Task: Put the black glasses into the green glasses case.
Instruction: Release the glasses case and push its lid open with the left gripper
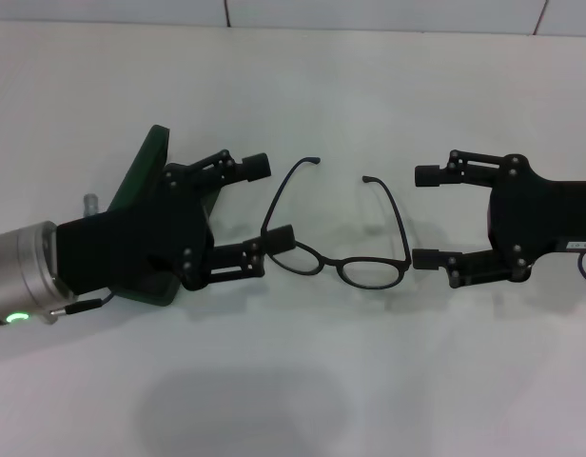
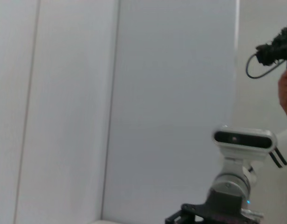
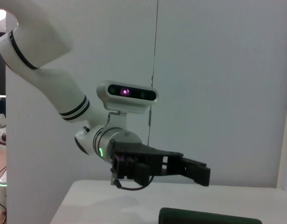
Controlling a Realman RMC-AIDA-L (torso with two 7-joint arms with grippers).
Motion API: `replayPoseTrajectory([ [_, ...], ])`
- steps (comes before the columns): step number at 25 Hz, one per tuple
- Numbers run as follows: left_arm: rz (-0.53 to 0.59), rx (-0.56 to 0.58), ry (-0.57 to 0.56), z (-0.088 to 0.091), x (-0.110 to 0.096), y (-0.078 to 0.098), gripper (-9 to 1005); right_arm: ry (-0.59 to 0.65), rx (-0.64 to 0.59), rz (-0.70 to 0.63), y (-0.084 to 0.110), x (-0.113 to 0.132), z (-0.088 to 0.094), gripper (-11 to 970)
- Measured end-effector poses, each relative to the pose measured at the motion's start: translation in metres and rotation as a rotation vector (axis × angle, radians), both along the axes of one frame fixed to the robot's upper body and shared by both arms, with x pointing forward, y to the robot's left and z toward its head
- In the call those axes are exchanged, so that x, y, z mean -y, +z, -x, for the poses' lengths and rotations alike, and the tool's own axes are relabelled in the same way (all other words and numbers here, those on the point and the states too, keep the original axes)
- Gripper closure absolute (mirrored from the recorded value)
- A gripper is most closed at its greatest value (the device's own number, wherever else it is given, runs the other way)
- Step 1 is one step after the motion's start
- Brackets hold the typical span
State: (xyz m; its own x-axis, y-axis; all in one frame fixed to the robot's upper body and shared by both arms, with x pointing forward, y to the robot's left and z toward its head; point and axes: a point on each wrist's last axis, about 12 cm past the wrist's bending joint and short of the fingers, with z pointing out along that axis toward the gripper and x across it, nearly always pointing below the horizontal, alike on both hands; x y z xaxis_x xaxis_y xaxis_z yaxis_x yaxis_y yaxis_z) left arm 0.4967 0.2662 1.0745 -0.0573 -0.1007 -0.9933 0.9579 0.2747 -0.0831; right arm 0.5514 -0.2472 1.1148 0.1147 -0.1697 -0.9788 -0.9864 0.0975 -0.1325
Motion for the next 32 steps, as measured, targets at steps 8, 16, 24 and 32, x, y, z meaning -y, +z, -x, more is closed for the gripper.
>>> replayPoseTrajectory([
  [8, 0.023, 0.003, 0.021, 0.001, 0.002, -0.001, 125, -0.009, 0.029, 0.007, 0.001, 0.005, -0.001, 102],
  [16, 0.059, -0.157, 0.237, -0.028, -0.014, 0.004, 124, -0.019, 0.036, 0.013, 0.002, 0.008, -0.003, 102],
  [24, -0.231, -0.442, 0.439, -0.074, -0.074, 0.054, 130, -0.028, 0.041, 0.028, 0.004, 0.015, -0.004, 102],
  [32, -0.493, -0.638, 0.429, -0.072, -0.069, 0.057, 143, -0.039, 0.043, 0.041, 0.002, 0.018, -0.004, 102],
])
